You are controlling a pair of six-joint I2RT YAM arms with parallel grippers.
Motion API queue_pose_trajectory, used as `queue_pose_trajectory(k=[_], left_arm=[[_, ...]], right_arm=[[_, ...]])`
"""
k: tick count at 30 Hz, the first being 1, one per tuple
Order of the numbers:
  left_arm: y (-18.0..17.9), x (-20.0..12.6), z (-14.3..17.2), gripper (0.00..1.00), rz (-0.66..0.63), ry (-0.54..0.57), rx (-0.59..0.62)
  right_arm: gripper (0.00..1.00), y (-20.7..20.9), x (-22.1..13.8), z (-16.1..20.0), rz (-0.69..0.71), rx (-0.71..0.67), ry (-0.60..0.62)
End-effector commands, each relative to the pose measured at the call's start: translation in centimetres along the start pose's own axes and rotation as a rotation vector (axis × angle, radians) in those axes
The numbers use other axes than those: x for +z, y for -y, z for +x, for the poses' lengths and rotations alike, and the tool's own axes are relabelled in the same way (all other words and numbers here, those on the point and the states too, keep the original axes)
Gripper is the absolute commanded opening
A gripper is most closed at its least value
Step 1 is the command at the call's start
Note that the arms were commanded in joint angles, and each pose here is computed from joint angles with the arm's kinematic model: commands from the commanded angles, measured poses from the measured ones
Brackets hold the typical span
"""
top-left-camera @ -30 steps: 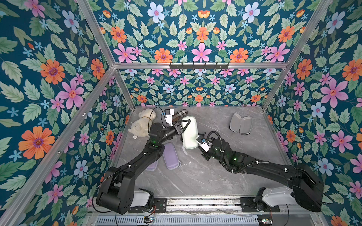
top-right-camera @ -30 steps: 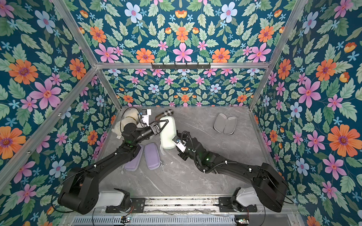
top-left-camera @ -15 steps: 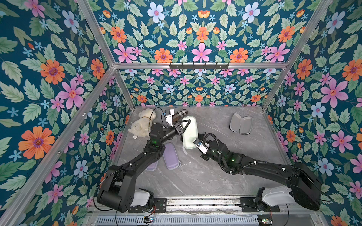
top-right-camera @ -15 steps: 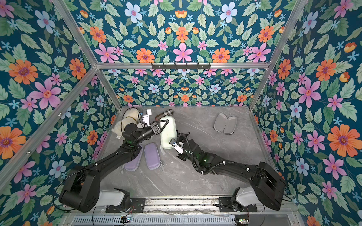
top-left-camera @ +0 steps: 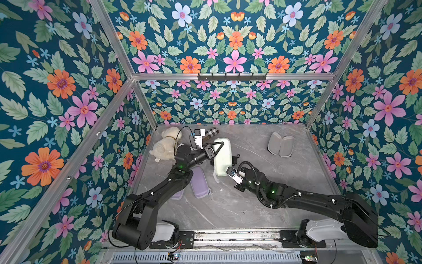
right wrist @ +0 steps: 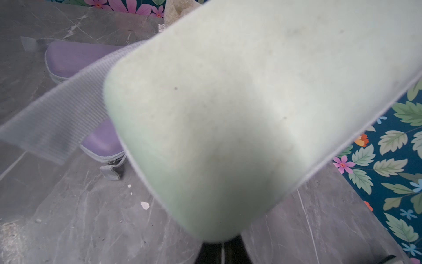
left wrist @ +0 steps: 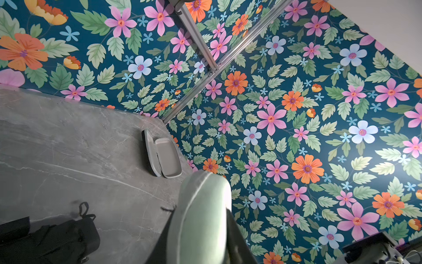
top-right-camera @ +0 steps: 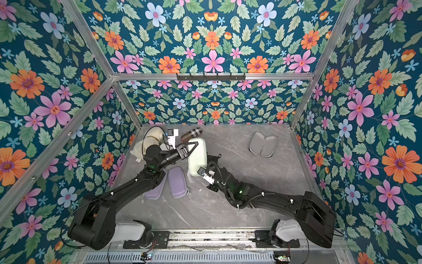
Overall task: Put umbrellas into zippered umbrella sleeves
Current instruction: Zip the zipper on the umbrella sleeve.
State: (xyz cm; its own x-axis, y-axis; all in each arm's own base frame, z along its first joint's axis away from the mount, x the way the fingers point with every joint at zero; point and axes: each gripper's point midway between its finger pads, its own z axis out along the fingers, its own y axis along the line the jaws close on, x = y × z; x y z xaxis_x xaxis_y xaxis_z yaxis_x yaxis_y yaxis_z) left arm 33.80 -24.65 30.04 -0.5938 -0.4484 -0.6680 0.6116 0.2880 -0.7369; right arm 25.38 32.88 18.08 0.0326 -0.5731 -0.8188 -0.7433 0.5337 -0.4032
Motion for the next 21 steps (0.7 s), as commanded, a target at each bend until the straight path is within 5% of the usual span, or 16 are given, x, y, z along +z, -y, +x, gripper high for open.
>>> queue_pose_trajectory(k=[1,21], left_arm=[[0.8,-0.2,-2.0,0.0,0.01,0.095,0.052],[-2.8,-1.9,-2.2,0.0,-0.109,0.362,-0.08]], right_arm=[[0.0,-1.3,-0.3,0.5,-0.035,0.018,-0.016],[0.0,-6.2,1.5,-5.9,-0.173,0.409,0.126]])
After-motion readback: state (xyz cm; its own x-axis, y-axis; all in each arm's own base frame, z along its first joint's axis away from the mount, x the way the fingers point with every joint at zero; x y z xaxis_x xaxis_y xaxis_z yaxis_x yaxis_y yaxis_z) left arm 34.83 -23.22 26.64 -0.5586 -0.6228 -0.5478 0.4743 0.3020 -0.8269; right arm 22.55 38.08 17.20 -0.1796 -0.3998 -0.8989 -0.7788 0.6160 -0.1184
